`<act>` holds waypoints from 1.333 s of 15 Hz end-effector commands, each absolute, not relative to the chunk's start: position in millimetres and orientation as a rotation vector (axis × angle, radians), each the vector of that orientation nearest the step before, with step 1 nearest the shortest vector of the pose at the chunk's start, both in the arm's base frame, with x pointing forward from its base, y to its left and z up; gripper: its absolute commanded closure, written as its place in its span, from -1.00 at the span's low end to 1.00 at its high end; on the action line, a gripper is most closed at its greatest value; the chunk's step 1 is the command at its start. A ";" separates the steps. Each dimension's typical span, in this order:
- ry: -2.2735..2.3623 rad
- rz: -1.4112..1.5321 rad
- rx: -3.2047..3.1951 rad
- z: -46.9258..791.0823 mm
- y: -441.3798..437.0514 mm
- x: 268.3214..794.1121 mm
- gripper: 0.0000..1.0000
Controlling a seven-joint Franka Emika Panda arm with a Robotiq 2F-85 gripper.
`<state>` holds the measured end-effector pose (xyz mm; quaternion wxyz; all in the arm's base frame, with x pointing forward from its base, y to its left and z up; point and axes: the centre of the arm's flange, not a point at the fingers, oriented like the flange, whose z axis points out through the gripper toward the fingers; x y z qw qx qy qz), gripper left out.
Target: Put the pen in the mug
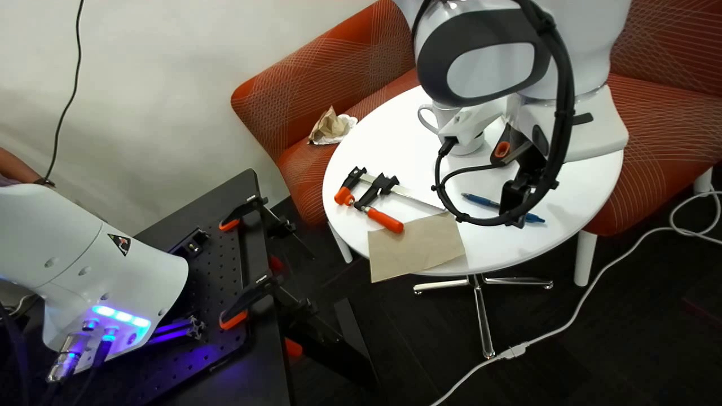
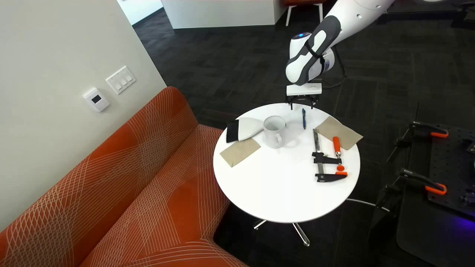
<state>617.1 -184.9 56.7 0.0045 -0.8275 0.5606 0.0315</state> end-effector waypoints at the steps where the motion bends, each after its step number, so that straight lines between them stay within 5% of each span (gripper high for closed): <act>1: 1.815 0.078 -2.551 47.4 -190.3 627.1 -1.00; 2: 1.818 0.079 -2.552 44.9 -190.9 627.3 -1.00; 3: 1.815 0.079 -2.552 43.0 -191.3 627.6 -0.50; 5: 1.814 0.080 -2.555 40.0 -191.5 628.7 -0.31; 13: 1.809 0.054 -2.551 47.2 -190.3 633.7 0.94; 20: 1.792 0.011 -2.572 96.8 -174.5 625.2 0.94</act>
